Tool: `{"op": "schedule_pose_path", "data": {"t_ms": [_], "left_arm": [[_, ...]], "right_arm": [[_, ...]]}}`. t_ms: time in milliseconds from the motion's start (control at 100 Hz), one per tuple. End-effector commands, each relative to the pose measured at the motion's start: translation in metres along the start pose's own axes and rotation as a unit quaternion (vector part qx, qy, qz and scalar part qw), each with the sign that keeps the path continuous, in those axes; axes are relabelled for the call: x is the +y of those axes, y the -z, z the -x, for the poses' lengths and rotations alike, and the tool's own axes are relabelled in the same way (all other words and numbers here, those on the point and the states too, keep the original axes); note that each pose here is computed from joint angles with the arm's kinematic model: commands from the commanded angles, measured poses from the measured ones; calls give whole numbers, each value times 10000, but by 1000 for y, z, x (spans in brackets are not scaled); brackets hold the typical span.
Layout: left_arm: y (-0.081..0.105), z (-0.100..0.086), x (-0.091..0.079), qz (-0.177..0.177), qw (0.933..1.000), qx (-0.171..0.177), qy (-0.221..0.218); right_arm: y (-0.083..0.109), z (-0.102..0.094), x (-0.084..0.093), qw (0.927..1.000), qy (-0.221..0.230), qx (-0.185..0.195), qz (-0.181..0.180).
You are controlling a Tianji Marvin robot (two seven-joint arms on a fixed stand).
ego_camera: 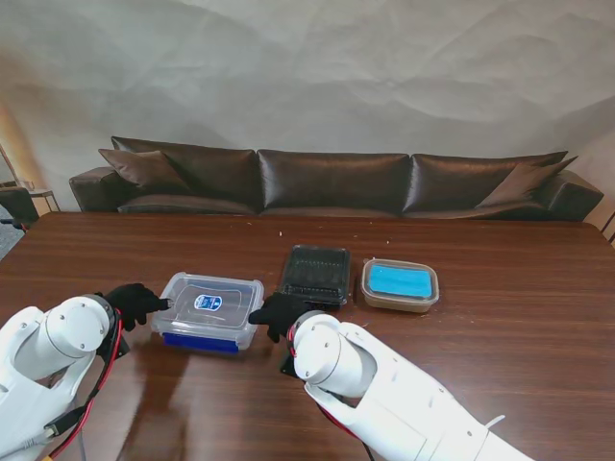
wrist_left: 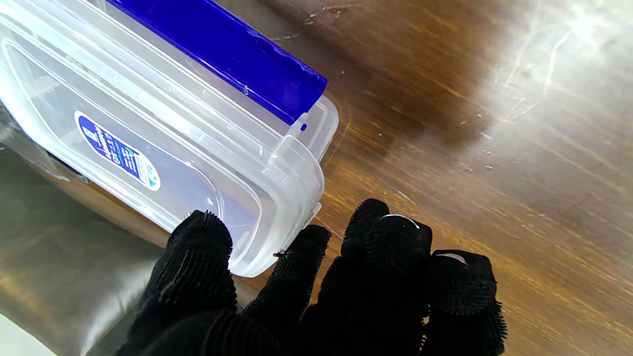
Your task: Pair container bodies with their lids
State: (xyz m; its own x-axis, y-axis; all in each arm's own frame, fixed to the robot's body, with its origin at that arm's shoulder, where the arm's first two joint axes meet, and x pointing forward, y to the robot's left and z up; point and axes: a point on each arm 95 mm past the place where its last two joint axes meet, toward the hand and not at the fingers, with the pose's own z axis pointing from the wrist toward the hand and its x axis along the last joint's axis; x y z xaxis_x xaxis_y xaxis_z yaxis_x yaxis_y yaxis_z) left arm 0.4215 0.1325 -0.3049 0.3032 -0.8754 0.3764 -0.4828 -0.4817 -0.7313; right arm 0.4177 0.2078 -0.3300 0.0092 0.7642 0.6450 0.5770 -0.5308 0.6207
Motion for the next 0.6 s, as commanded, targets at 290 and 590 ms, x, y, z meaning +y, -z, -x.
{"op": "schedule_pose_path", "data": {"t_ms": [290, 590], "left_arm": [[3, 0, 7, 173, 9998, 10, 78], [-4, -6, 4, 270, 9996, 61, -39]], "right_arm": [[23, -10, -21, 9994, -113, 246, -205], [22, -2, -28, 9994, -108, 156, -289]]}}
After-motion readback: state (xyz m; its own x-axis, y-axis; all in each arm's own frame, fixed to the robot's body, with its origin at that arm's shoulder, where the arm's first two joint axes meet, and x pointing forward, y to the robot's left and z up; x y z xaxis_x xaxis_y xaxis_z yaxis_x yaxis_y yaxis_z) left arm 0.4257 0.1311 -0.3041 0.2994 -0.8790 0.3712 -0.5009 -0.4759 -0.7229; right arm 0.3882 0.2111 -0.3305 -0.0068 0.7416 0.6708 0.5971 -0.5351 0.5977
